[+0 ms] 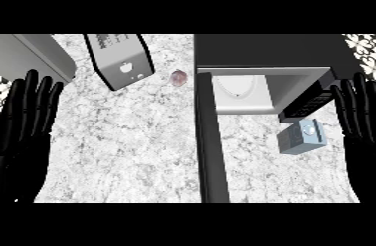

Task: Pick up the milk, place it into the microwave and close the microwave

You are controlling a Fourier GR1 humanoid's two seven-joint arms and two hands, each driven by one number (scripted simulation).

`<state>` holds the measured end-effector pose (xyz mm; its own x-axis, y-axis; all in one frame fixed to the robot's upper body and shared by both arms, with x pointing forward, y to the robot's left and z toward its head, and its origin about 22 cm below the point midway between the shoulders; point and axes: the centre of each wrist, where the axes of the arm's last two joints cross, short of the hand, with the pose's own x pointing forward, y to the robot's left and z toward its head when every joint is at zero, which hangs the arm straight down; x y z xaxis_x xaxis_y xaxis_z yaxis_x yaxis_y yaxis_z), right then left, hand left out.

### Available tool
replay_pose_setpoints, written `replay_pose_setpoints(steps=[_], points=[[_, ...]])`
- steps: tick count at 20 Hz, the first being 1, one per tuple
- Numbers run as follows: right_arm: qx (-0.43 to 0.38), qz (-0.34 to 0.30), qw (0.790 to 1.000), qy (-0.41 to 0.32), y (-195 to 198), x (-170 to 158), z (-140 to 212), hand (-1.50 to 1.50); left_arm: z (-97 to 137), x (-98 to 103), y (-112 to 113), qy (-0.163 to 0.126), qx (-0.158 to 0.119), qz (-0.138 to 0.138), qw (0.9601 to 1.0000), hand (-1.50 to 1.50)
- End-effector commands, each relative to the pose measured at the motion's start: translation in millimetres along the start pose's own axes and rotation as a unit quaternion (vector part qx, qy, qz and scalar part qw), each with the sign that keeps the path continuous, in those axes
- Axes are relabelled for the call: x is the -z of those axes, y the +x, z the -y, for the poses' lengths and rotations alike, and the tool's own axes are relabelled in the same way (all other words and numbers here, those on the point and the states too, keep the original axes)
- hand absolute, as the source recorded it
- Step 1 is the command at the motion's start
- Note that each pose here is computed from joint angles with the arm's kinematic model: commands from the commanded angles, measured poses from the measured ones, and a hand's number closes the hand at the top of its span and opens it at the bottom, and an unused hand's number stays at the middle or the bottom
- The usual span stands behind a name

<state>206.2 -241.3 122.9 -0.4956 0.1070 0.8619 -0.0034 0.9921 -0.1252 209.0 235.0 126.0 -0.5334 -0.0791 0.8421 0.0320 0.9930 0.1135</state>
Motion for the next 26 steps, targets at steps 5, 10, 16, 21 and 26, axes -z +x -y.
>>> replay_pose_setpoints(steps=[5,10,16,21,26], points=[[0.063,0.031,0.995,0.074,3,10,14,-1.5,-3,-4,2,0.018,-0.006,-0.015,0.9997,-1.5],[0.072,0.002,0.987,0.141,21,17,47,-1.5,-4,-25,-8,0.064,-0.039,-0.086,0.9935,-1.5],[0.059,-0.013,0.991,0.12,46,-15,44,-1.5,-10,-66,10,0.069,-0.036,-0.079,0.9938,-1.5],[0.031,-0.042,0.995,0.085,39,-24,51,-1.5,-31,-71,43,0.055,-0.033,-0.072,0.9953,-1.5],[0.028,-0.053,0.996,0.064,9,-11,69,-1.5,-24,-93,25,0.054,-0.045,-0.084,0.9939,-1.5]])
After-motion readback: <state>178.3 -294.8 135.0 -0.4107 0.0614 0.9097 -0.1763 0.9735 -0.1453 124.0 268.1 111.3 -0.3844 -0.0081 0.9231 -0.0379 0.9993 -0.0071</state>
